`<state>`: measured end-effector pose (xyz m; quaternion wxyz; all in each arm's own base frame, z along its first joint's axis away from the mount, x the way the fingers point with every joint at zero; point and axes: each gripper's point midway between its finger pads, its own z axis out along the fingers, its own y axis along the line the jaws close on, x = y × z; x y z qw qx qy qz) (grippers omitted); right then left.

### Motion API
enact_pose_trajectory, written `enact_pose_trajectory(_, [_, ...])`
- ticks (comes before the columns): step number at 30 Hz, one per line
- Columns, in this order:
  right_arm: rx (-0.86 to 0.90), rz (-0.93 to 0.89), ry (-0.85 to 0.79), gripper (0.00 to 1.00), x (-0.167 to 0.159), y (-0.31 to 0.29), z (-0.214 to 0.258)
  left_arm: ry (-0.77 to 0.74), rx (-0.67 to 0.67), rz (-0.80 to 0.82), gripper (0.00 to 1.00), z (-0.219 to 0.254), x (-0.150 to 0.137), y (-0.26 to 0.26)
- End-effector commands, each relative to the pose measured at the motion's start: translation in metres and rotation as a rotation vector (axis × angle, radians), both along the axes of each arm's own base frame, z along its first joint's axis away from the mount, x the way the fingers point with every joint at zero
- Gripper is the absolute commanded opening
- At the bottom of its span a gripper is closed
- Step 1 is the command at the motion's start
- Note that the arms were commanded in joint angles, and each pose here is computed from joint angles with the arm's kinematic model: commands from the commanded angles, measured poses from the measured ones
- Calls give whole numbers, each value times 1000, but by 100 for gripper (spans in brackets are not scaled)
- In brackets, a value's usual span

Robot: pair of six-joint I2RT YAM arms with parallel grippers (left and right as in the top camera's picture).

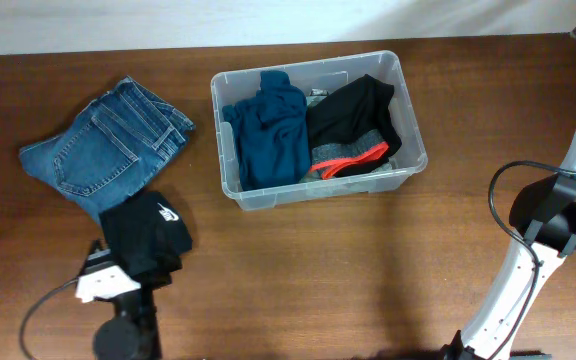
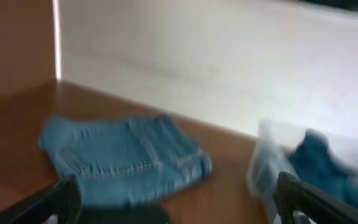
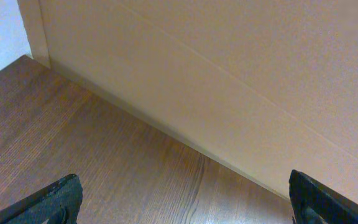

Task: Pack container
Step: 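Lower the left gripper onto the black Nike shirt and grasp it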

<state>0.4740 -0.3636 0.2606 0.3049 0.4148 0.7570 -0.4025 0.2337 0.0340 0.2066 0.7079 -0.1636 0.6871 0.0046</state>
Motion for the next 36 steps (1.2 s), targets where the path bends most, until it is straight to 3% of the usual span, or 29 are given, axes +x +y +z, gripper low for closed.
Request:
enact_pose_trajectory(1, [-17,-5,-38,98,-2,0,16,-88,7,44,99,74,-19,9])
enact_pose_trajectory(8, [-17,-5,-38,98,-2,0,16,32,21,41,99,160,-26,10])
enact_pose_trajectory(16, [-17,-5,-38,99,-2,0,16,470,75,38,99,185,7,6])
enact_pose_trajectory(25, [-17,-5,-38,98,-2,0,16,1093,109,-38,99,96,61,-11])
enact_pose_trajectory(31, [-17,-5,-38,98,-2,0,16,1309,124,-42,99,25,106,-16])
enact_pose_trajectory(36, [-17,-5,-38,98,-2,0,16,1431,73,-35,99,-21,121,-21])
